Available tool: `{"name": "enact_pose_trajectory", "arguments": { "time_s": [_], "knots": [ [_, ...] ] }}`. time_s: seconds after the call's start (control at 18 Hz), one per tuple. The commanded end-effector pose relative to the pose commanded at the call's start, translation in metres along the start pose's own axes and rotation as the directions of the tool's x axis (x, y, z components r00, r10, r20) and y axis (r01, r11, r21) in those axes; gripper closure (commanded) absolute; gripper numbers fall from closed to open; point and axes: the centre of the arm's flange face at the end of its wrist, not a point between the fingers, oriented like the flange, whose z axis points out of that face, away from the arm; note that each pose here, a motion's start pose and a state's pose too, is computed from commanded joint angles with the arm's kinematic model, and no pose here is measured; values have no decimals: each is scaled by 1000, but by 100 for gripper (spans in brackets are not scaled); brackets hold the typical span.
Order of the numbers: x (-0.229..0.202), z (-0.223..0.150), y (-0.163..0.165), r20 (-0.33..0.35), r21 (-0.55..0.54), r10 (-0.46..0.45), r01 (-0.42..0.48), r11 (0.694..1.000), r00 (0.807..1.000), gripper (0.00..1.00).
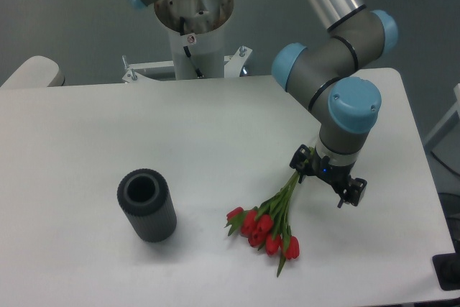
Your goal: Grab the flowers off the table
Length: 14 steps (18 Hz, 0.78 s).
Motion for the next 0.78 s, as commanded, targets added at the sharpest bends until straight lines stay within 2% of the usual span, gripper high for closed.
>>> {"name": "enact_pose_trajectory", "arguments": {
  "time_s": [0.17,0.78],
  "knots": [
    [20,20,1,13,4,-27,27,1000,1000,0],
    [50,50,4,1,3,-1,1,1000,1000,0]
  ]
}}
